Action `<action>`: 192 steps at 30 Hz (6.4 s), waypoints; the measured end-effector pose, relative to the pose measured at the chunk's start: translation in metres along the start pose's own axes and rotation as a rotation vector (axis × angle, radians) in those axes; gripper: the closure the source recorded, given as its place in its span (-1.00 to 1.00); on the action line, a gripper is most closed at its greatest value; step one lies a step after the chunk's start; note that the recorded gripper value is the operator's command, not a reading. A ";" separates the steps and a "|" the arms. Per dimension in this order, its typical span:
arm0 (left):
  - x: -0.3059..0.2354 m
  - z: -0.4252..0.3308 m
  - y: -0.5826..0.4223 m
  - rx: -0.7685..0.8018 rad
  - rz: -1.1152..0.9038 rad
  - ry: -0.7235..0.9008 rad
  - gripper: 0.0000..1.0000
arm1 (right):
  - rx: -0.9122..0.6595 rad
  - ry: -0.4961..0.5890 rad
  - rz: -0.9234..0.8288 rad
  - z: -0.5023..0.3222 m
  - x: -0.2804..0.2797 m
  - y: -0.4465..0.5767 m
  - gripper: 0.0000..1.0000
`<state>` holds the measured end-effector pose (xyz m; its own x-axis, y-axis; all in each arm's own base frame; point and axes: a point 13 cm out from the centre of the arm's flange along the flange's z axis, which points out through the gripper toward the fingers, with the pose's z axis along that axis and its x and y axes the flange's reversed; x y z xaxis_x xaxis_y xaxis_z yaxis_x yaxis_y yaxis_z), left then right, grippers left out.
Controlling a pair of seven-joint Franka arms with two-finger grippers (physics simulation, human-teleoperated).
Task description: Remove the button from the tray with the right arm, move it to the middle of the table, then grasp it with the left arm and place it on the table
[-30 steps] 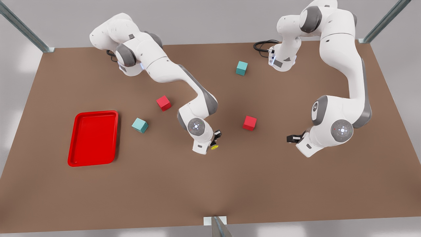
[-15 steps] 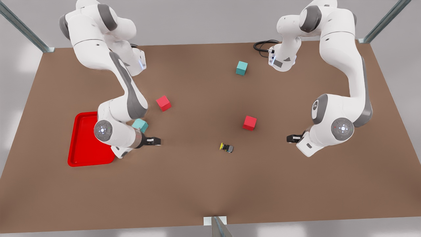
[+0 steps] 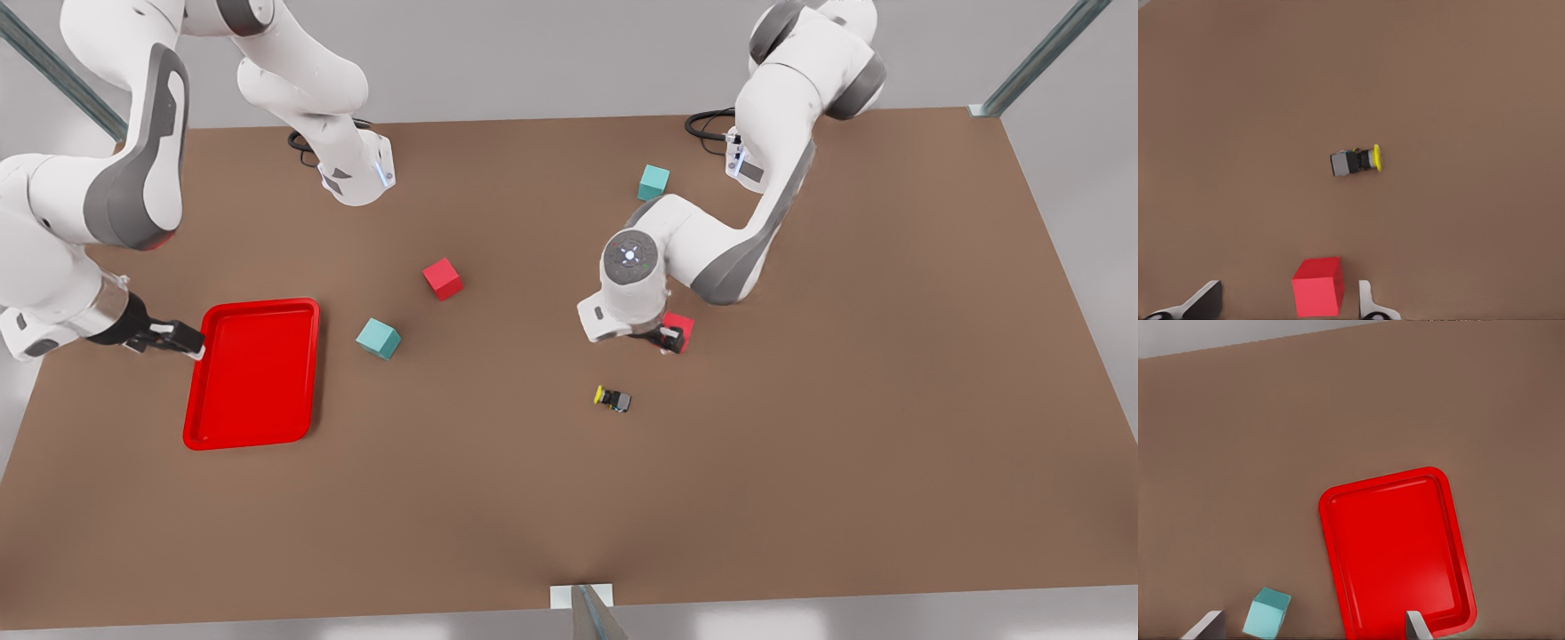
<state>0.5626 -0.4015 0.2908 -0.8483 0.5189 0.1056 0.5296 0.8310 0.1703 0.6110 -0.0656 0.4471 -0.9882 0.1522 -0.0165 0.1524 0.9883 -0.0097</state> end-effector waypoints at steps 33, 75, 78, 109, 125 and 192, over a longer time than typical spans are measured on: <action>-0.076 0.177 -0.041 0.091 1.507 -0.280 -0.99 | 0.000 -0.113 -0.242 -0.032 -0.033 0.055 -1.00; -0.055 0.233 -0.022 0.245 1.599 -0.331 -0.99 | 0.029 -0.076 -0.259 -0.005 -0.041 0.042 -1.00; -0.056 0.230 -0.022 0.239 1.596 -0.332 -0.99 | 0.029 -0.069 -0.262 0.000 -0.041 0.044 -1.00; -0.078 0.199 -0.025 0.167 1.560 -0.400 -0.99 | 0.027 -0.066 -0.259 0.000 -0.039 0.041 -1.00; -0.057 0.220 -0.041 0.210 1.570 -0.330 -0.99 | 0.017 -0.077 -0.292 0.016 -0.048 0.066 -1.00; -0.076 0.206 0.012 0.167 1.428 -0.394 0.01 | 0.017 -0.014 -0.292 0.013 -0.028 0.066 -1.00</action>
<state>0.6333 -0.3895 0.0834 0.4137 0.8910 -0.1869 0.9094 -0.4140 0.0393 0.6490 -0.0049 0.4344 -0.9900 -0.1386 -0.0244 -0.1378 0.9899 -0.0323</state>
